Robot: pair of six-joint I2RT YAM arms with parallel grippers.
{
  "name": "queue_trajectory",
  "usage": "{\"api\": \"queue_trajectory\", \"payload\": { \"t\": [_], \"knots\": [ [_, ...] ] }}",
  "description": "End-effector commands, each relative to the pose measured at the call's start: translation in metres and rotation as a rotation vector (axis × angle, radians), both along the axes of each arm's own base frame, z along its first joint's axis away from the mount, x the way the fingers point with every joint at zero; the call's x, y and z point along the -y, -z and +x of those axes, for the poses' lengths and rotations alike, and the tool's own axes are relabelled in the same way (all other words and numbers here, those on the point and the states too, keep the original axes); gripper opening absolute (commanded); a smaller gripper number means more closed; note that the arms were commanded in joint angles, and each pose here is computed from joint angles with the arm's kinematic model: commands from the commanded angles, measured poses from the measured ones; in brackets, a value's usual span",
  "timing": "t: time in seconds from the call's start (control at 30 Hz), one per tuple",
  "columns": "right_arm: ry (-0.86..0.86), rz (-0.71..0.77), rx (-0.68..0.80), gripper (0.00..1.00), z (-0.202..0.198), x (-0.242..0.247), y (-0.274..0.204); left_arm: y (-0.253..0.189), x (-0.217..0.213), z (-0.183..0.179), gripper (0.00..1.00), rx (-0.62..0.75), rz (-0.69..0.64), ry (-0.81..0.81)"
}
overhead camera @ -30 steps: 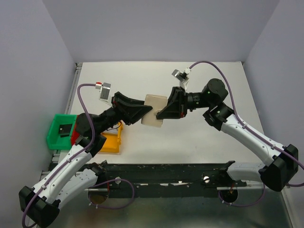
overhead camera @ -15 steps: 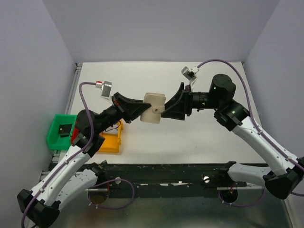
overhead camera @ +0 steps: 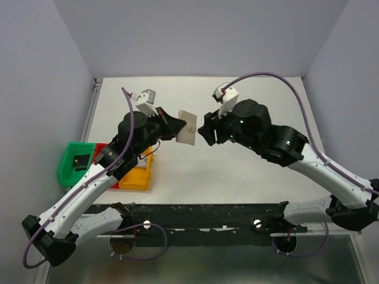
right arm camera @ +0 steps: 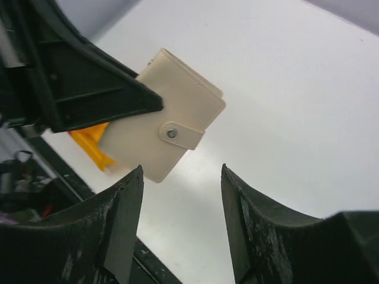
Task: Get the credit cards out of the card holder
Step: Open the card holder.
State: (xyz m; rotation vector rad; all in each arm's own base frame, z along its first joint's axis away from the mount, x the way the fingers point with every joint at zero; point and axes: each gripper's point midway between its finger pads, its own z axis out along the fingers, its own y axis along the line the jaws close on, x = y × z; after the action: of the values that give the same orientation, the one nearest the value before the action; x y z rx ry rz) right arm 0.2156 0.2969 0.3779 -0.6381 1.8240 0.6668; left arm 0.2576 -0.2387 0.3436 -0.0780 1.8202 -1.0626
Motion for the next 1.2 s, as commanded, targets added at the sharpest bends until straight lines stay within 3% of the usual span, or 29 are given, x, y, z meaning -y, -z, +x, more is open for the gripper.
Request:
{"api": "queue_trajectory", "payload": {
  "t": [0.0,0.47,1.17],
  "knots": [
    [0.217,-0.253,0.052,0.62,0.027,0.015,0.033,0.004,-0.017,0.006,0.00,-0.057,0.058,-0.168],
    [0.235,-0.237,0.032,0.62,0.034,-0.015,0.042,0.013,0.000,0.005,0.00,-0.100,0.075,-0.189],
    [0.215,-0.270,-0.024,0.60,0.035,-0.036,0.062,0.007,0.012,-0.001,0.00,-0.061,0.026,-0.138]
  ]
}}
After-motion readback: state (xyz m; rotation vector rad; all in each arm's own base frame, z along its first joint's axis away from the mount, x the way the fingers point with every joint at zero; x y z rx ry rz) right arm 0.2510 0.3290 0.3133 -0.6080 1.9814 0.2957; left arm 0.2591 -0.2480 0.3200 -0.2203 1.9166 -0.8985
